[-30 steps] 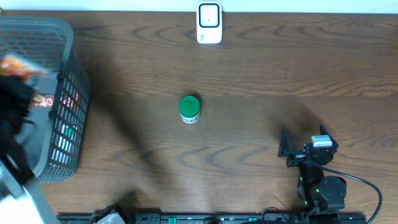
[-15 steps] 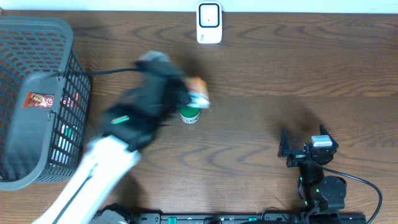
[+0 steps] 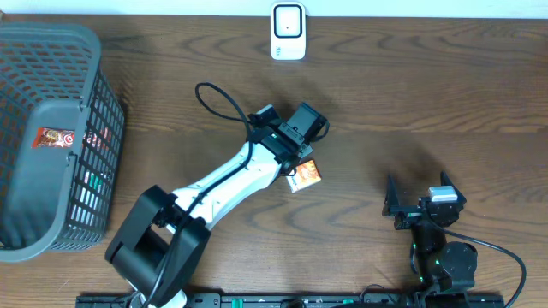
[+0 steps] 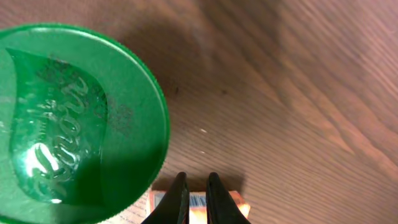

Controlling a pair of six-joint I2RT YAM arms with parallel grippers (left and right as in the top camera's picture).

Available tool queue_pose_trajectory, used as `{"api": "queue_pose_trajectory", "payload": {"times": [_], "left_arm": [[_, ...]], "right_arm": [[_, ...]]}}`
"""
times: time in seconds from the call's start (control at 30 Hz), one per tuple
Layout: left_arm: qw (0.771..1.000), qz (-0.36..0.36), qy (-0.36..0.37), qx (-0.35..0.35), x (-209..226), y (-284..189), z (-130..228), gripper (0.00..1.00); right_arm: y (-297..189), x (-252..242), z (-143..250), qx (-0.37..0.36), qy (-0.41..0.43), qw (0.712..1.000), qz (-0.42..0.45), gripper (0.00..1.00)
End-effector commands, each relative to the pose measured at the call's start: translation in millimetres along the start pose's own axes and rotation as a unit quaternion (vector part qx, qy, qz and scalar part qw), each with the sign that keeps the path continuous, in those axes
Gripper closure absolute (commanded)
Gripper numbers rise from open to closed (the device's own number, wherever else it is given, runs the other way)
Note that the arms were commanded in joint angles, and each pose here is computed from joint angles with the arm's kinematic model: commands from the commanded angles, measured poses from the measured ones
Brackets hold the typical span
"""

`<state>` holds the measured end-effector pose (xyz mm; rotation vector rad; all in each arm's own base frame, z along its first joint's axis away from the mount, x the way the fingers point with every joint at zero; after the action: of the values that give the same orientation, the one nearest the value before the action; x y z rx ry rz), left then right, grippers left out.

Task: Scan the item barcode
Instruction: 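Carry the orange box with the left gripper and set it beside the jar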

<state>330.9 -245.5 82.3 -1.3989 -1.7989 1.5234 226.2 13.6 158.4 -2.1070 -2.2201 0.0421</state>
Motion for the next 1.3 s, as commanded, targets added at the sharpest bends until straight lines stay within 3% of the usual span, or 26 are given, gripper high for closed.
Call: {"api": "queue_pose_trajectory", "payload": {"times": [0.0,0.1,0.13,0.23,0.33,0.37,0.43,0.53,0.7,0.83,1.0,1.27], "left_arm": [[1.000,0.023,-0.004,-0.005,-9,-12,-6,0.92],[0.996,0.072,0.046,-0.003,-30,-33,-11,0.91],[0.994,0.091,0.064,-0.002,-36,-42,-12,0.86],[0.981,0.144,0.125,-0.016,-52,-79,-20,0.62],[0.956,0.192,0.208,-0.072,-62,-132,-41,0.25],[0.949,0.201,0.225,-0.094,-61,-153,-52,0.19],[0.942,0.198,0.227,-0.148,-47,-198,-84,0.16],[0.944,0.166,0.172,-0.226,-1,-260,-144,0.12],[0.943,0.076,0.014,-0.324,120,-342,-230,0.12],[0.931,0.025,-0.108,-0.348,213,-366,-263,0.12],[0.928,-0.001,-0.221,-0.299,294,-336,-286,0.12],[0.947,-0.080,-0.277,-0.144,349,-203,-311,0.12]], "right_arm": [[0,-3,0,-0.001,0.009,1.000,0.007,0.01],[0,-3,0,-0.001,0.009,1.000,0.007,0.01],[0,-3,0,-0.001,0.009,1.000,0.007,0.01],[0,-3,0,-0.001,0.009,1.000,0.007,0.01],[0,-3,0,-0.001,0.009,1.000,0.007,0.01],[0,-3,0,-0.001,0.009,1.000,0.007,0.01],[0,-3,0,-0.001,0.009,1.000,0.007,0.01],[0,-3,0,-0.001,0.009,1.000,0.007,0.01],[0,-3,0,-0.001,0.009,1.000,0.007,0.01],[0,-3,0,-0.001,0.009,1.000,0.007,0.01],[0,-3,0,-0.001,0.009,1.000,0.007,0.01],[0,-3,0,-0.001,0.009,1.000,0.007,0.01]]}}
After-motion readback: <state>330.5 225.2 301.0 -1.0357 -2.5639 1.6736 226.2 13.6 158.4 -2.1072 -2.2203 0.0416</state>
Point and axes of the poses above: each gripper's point midway between its finger pads, its own y axis out along the fingers, its own x axis along the line the jaws close on, z = x × y, the point moved 2 cm from there along -y, back along the fingers, and after that the axes turned 4 degrees about y, right-handed, at the moved point
